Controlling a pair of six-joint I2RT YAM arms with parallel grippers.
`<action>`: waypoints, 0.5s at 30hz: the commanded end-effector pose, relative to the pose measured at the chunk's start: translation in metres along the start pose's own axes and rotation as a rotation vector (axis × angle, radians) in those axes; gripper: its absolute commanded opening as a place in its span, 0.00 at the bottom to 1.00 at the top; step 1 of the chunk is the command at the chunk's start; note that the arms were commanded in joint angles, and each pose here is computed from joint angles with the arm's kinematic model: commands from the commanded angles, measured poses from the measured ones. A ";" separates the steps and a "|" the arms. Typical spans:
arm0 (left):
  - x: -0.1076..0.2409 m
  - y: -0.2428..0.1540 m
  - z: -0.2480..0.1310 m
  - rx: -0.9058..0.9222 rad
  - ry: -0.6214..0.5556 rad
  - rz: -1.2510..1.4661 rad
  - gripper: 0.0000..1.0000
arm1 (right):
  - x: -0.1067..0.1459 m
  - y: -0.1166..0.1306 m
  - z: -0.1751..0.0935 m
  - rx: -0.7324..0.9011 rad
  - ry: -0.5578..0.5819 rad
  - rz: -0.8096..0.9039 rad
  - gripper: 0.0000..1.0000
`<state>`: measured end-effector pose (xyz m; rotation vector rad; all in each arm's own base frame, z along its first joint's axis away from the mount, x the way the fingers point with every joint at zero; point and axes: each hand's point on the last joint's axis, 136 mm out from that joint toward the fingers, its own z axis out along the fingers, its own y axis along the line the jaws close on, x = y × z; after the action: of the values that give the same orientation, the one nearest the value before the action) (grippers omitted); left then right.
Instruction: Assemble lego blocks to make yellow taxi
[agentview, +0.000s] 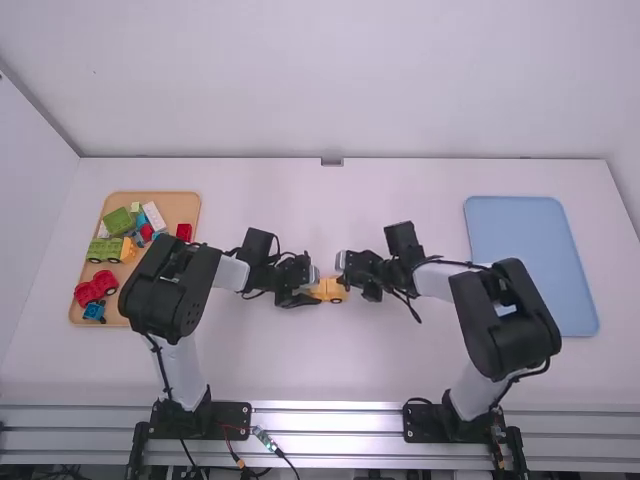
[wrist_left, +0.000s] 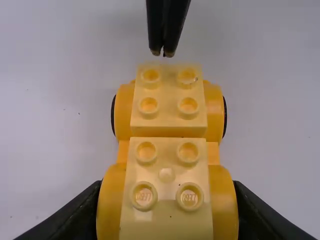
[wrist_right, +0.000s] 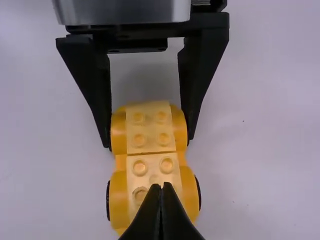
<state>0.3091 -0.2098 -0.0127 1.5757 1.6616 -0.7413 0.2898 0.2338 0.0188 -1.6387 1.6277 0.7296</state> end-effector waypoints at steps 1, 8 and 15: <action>0.024 -0.007 0.005 -0.006 0.100 -0.021 0.27 | 0.010 0.004 0.008 -0.030 0.007 0.058 0.00; 0.024 -0.006 0.005 -0.009 0.101 -0.020 0.27 | 0.010 0.006 0.009 -0.080 0.015 0.068 0.00; 0.024 -0.006 0.005 -0.010 0.101 -0.019 0.26 | 0.005 0.010 0.014 -0.098 0.018 0.037 0.00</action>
<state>0.3093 -0.2097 -0.0127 1.5755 1.6618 -0.7402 0.2856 0.2361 0.0113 -1.6595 1.6679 0.8146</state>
